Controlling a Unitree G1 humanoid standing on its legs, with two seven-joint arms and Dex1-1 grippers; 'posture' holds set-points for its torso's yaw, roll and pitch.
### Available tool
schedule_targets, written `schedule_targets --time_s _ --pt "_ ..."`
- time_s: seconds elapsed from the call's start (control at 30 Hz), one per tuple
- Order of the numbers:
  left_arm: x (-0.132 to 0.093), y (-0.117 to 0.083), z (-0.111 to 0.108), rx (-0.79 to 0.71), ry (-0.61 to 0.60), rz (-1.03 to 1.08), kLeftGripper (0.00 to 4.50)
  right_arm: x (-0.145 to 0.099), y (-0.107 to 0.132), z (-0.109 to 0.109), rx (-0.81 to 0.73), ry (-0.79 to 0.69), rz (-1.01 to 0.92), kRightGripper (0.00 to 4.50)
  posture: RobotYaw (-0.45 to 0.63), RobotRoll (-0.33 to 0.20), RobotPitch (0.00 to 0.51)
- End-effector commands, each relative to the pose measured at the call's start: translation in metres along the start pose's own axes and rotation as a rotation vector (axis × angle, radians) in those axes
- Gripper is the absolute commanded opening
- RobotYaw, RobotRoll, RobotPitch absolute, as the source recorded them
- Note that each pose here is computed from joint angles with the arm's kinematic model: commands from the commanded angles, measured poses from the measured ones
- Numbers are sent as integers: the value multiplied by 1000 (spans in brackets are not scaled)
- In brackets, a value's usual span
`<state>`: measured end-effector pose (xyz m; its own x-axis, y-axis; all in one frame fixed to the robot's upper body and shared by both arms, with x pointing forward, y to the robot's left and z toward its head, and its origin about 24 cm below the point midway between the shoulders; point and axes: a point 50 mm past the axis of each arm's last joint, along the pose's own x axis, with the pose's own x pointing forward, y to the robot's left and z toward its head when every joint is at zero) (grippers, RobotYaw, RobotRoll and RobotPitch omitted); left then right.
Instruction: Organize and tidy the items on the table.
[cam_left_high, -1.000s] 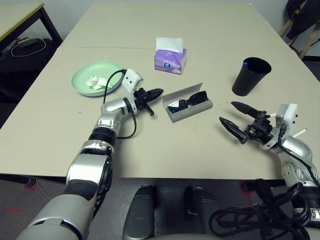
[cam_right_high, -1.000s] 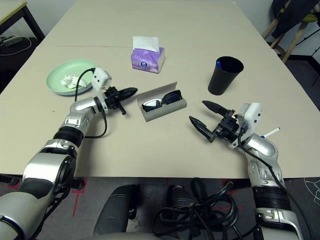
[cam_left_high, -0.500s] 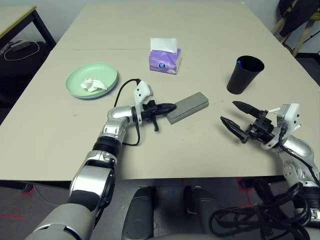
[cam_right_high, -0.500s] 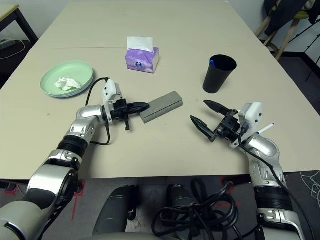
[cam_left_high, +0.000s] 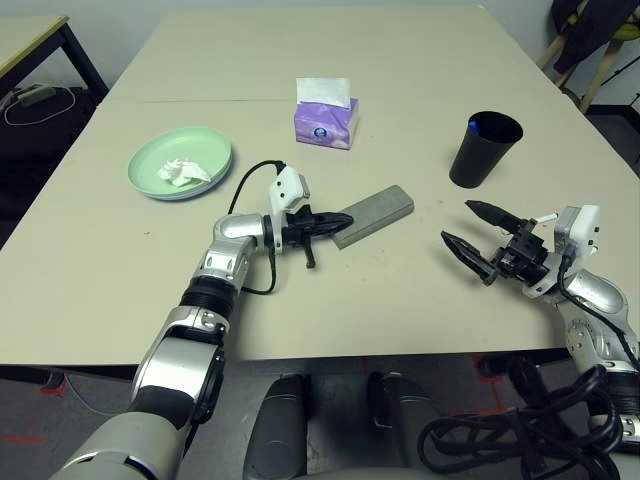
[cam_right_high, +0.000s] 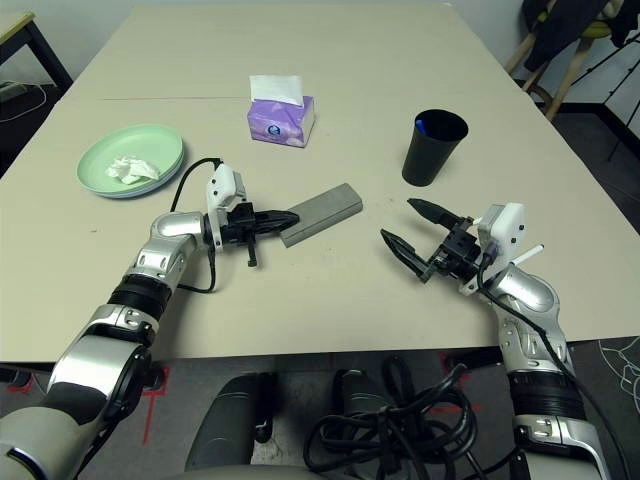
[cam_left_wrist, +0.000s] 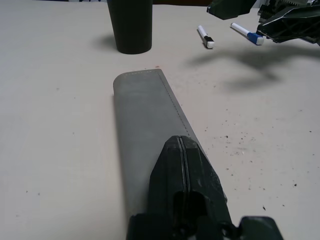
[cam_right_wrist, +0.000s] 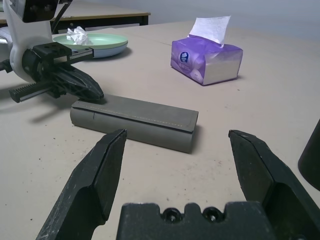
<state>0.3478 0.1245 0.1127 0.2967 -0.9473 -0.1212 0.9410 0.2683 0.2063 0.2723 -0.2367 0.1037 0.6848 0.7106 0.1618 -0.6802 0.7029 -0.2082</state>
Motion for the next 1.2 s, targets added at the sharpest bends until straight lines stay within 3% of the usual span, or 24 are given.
schedule_targets --time_s 0.03,0.2,0.37,0.77,1.03,1.2 --pt "-3 6 31 49 -115 -14 558 -3 -1 -1 -6 24 -2 4500 61 0 121" --pt "-4 -4 58 132 -174 -48 2408 -2 -8 2 19 60 8 4500 77 0 119" --pt "0 -25 56 156 -107 -135 4403 -8 -16 9 -7 159 153 4500 103 0 122" --pt "0 -45 38 72 -78 -205 4460 -37 -62 54 -335 620 604 4500 73 0 140" --pt "6 -44 23 60 -54 -219 4460 -42 -80 65 -584 917 752 4500 34 0 157" --pt "8 -43 17 49 -49 -197 4460 -44 -89 77 -661 1059 814 4500 23 0 174"
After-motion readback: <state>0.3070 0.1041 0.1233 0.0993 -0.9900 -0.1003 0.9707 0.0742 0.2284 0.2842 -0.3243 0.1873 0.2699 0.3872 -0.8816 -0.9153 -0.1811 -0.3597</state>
